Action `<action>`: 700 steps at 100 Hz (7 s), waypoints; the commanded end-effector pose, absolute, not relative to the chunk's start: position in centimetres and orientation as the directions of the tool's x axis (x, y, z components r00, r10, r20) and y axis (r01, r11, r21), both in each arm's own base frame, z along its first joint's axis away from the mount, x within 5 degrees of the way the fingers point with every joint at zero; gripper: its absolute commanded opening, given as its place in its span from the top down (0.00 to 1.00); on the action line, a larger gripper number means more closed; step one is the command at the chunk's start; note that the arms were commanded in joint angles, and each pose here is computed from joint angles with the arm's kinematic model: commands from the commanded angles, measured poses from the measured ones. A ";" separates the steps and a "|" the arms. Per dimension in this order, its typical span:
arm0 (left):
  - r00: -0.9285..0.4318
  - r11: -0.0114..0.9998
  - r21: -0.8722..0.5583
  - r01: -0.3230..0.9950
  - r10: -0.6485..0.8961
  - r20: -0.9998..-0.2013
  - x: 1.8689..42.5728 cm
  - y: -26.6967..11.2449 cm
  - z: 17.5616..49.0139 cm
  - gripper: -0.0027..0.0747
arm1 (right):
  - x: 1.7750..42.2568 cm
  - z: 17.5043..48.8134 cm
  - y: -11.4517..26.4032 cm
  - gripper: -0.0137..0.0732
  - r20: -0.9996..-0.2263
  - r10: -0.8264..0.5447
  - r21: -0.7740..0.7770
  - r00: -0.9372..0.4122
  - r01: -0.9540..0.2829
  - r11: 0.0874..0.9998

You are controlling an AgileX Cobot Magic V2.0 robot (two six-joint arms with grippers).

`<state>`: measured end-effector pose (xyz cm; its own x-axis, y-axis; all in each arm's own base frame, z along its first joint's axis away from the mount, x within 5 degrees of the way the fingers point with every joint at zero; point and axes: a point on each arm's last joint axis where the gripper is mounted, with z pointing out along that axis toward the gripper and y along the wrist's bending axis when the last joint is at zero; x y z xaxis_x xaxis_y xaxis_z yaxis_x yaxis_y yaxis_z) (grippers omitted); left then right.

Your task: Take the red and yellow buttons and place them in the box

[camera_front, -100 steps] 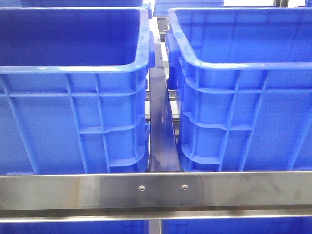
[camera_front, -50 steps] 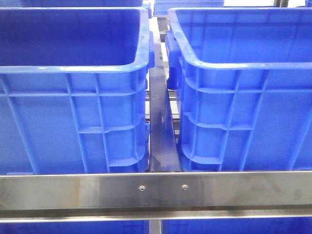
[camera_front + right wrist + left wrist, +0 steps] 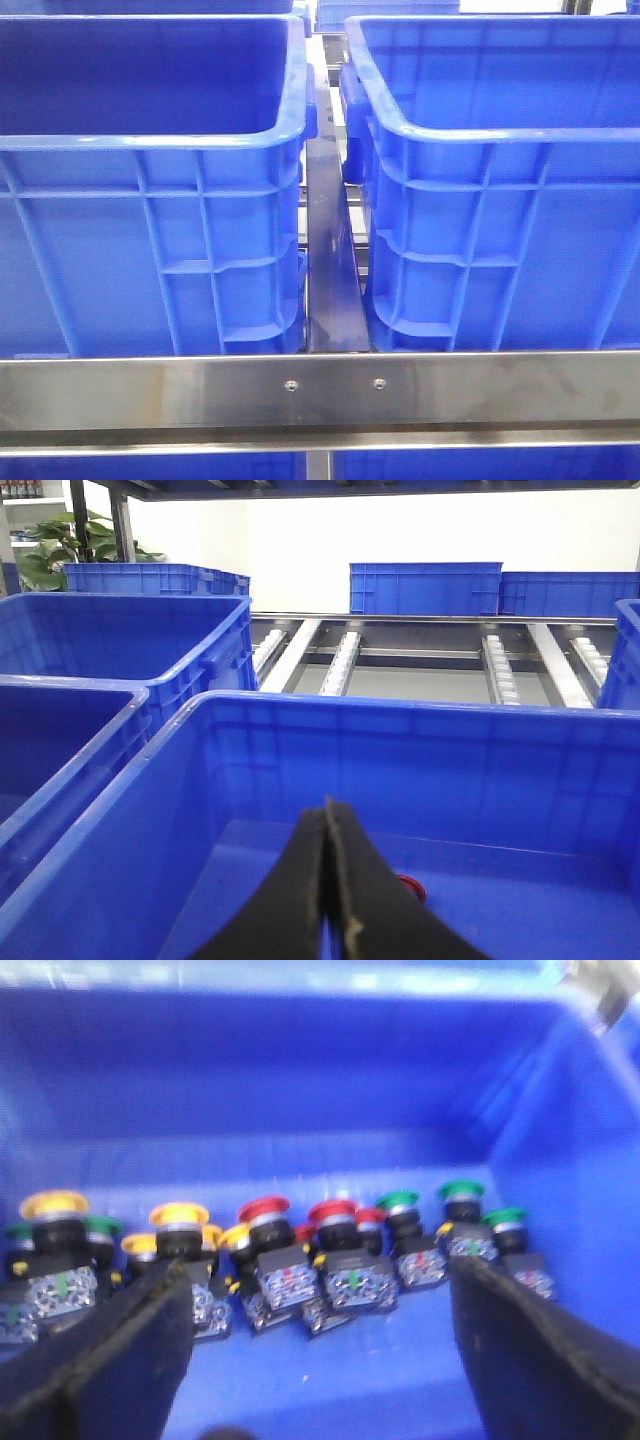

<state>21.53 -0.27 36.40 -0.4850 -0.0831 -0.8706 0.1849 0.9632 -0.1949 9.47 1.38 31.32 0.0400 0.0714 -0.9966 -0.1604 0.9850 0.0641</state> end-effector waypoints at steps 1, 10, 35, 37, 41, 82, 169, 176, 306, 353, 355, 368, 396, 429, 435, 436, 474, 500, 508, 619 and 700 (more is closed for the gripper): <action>-0.471 0.966 -0.202 0.161 -0.104 -0.876 23.5 0.2 37.9 0.33 | 9.4 32.2 1.4 0.92 -0.995 0.074 0.062 0.068 -0.167 0.984; -0.533 0.975 -0.184 0.128 -0.089 -0.841 25.8 0.9 37.6 0.33 | 9.4 32.2 1.4 0.92 -0.995 0.074 0.062 0.068 -0.167 0.984; -0.666 0.984 -0.162 0.070 -0.075 -0.742 30.6 2.2 36.1 0.33 | 9.4 32.2 1.4 0.92 -0.995 0.074 0.062 0.068 -0.167 0.984; -0.670 0.984 -0.162 0.070 -0.074 -0.739 30.8 2.2 36.0 0.33 | 9.4 32.2 1.4 0.92 -0.995 0.074 0.062 0.068 -0.167 0.984; -0.679 0.986 -0.156 0.065 -0.071 -0.731 31.4 2.3 35.7 0.33 | 9.4 32.2 1.4 0.92 -0.995 0.074 0.062 0.068 -0.167 0.984; -0.735 0.993 -0.110 0.054 -0.035 -0.677 34.0 2.8 32.9 0.33 | 9.4 32.2 1.4 0.92 -0.995 0.074 0.062 0.067 -0.168 0.984; -0.749 0.997 -0.045 0.065 0.019 -0.662 37.4 1.7 28.7 0.33 | 9.4 32.2 1.5 0.92 -0.995 0.074 0.062 0.067 -0.171 0.983; -0.758 0.997 -0.047 0.065 0.018 -0.652 37.7 1.7 28.2 0.33 | 9.4 32.2 1.5 0.92 -0.995 0.074 0.062 0.067 -0.171 0.983; -0.796 0.995 -0.040 0.090 0.048 -0.603 38.4 0.8 26.2 0.89 | 9.4 32.2 1.5 0.92 -0.995 0.074 0.062 0.066 -0.171 0.983; -0.735 0.988 -0.044 0.149 0.081 -0.673 31.7 -0.5 34.6 0.98 | 9.4 32.2 1.5 0.92 -0.995 0.074 0.062 0.066 -0.171 0.983; -0.726 0.987 -0.041 0.159 0.089 -0.682 31.2 -0.8 35.0 0.98 | 9.4 32.2 1.5 0.92 -0.995 0.074 0.062 0.066 -0.171 0.983; -0.661 0.965 0.008 0.262 0.185 -0.727 27.8 -2.7 36.7 0.98 | 9.4 32.2 1.5 0.92 -0.995 0.074 0.062 0.066 -0.171 0.983; -0.448 0.857 0.109 0.503 0.367 -0.815 21.2 -7.2 40.1 0.98 | 9.3 32.2 1.7 0.92 -0.995 0.074 0.060 0.063 -0.200 0.978; -0.231 0.651 0.176 0.739 0.490 -0.841 16.8 -11.8 41.5 0.98 | 9.2 32.2 2.2 0.91 -0.996 0.072 0.056 0.057 -0.255 0.965; -0.206 0.624 0.179 0.760 0.492 -0.846 16.4 -12.5 41.6 0.98 | 9.2 32.2 2.3 0.88 -0.996 0.072 0.055 0.056 -0.264 0.963; -0.203 0.622 0.179 0.762 0.492 -0.846 16.3 -12.6 41.6 0.98 | 9.2 32.2 2.3 0.88 -0.996 0.072 0.055 0.056 -0.266 0.962; -0.167 0.594 0.173 0.786 0.473 -0.865 15.8 -13.5 41.9 0.98 | 8.5 32.4 4.1 0.18 -0.989 0.139 0.105 0.040 -0.469 0.877; -0.173 0.594 0.157 0.789 0.461 -0.870 15.7 -13.6 41.9 0.98 | 9.4 33.4 5.8 0.18 -0.922 0.361 0.353 -0.137 -0.679 0.644; -0.174 0.594 0.154 0.790 0.458 -0.872 15.7 -13.6 41.9 0.98 | 10.5 33.8 6.3 0.18 -0.895 0.376 0.423 -0.239 -0.722 0.547; -0.176 0.594 0.149 0.791 0.453 -0.874 15.7 -13.6 42.0 0.98 | 22.7 36.5 18.9 0.18 -0.729 0.190 0.683 -0.658 -0.720 0.127; -0.180 0.593 0.141 0.793 0.449 -0.875 15.7 -13.7 41.9 0.98 | 22.5 37.5 21.6 0.18 -0.729 0.161 0.682 -0.665 -0.726 0.087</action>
